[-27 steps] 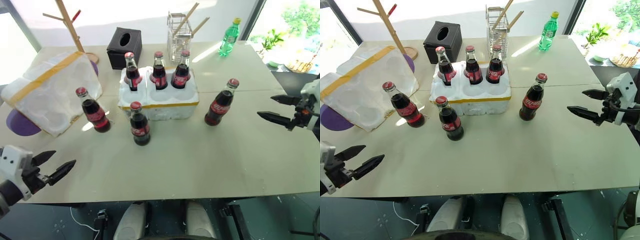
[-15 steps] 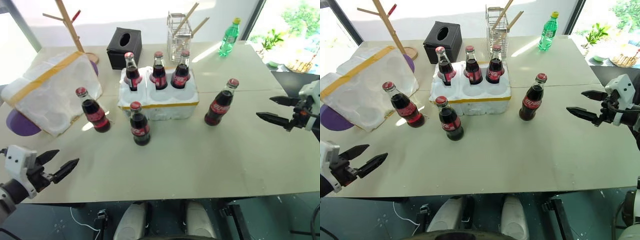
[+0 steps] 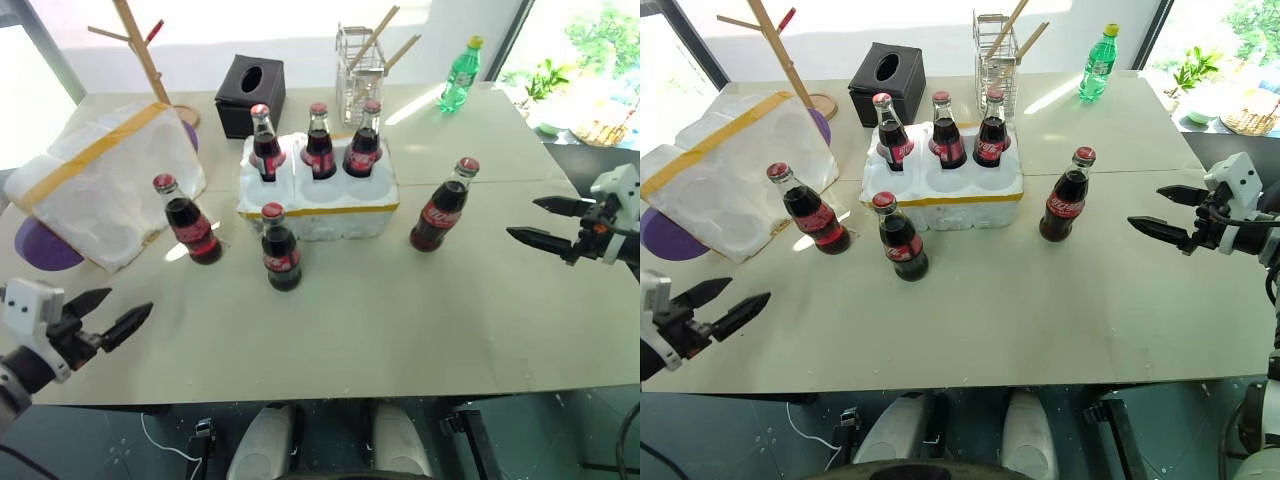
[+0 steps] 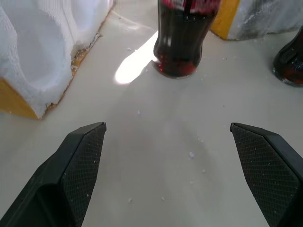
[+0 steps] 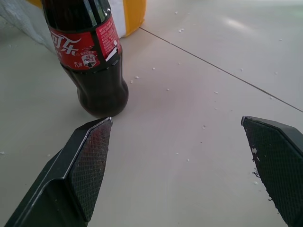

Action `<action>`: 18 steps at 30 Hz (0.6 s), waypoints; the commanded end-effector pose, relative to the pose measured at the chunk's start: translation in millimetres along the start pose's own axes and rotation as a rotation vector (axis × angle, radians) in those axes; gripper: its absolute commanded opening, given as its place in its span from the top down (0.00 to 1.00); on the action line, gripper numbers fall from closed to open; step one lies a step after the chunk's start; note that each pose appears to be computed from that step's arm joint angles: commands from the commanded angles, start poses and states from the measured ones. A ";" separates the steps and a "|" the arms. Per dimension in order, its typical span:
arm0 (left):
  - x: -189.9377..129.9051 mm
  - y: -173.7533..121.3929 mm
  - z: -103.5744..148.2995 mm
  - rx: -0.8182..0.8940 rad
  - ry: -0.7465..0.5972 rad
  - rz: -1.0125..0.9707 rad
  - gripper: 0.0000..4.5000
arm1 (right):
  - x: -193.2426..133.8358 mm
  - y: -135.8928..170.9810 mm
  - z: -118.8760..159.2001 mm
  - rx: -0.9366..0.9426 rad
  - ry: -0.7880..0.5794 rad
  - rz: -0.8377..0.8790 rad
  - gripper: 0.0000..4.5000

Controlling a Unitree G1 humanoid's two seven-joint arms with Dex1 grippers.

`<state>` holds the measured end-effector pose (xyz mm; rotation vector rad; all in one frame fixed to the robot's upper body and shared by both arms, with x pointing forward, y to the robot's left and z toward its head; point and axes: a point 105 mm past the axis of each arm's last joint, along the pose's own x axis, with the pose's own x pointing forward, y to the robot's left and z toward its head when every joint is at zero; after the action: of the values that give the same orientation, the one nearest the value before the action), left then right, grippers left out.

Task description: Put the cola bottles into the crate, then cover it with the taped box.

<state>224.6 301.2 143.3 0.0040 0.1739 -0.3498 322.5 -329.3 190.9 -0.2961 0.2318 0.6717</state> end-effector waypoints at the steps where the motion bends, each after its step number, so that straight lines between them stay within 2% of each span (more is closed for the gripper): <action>1: 6.5 0.3 23.6 0.040 -0.076 -0.020 0.02 | -22.6 12.4 40.1 -0.054 -0.048 0.076 0.00; 3: 12.4 1.9 28.3 0.057 -0.083 -0.029 0.02 | -29.7 30.0 50.7 -0.043 -0.049 0.159 0.00; 7: 34.0 0.2 38.2 0.097 -0.085 -0.098 0.02 | -49.0 98.8 82.2 0.008 -0.064 0.449 0.00; 10: 48.2 1.0 39.2 0.118 -0.078 -0.134 0.02 | -52.5 134.2 93.7 0.002 -0.073 0.547 0.00; 14: 71.7 -2.1 40.0 0.153 -0.079 -0.178 0.02 | -47.3 161.6 106.2 -0.012 -0.112 0.602 0.00; 18: 93.1 -4.4 41.9 0.167 -0.089 -0.194 0.02 | -40.0 174.8 113.1 -0.018 -0.131 0.623 0.00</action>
<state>311.4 265.4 164.0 0.1060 0.0816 -0.5568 198.1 -191.6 267.6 -0.1742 0.2270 1.2844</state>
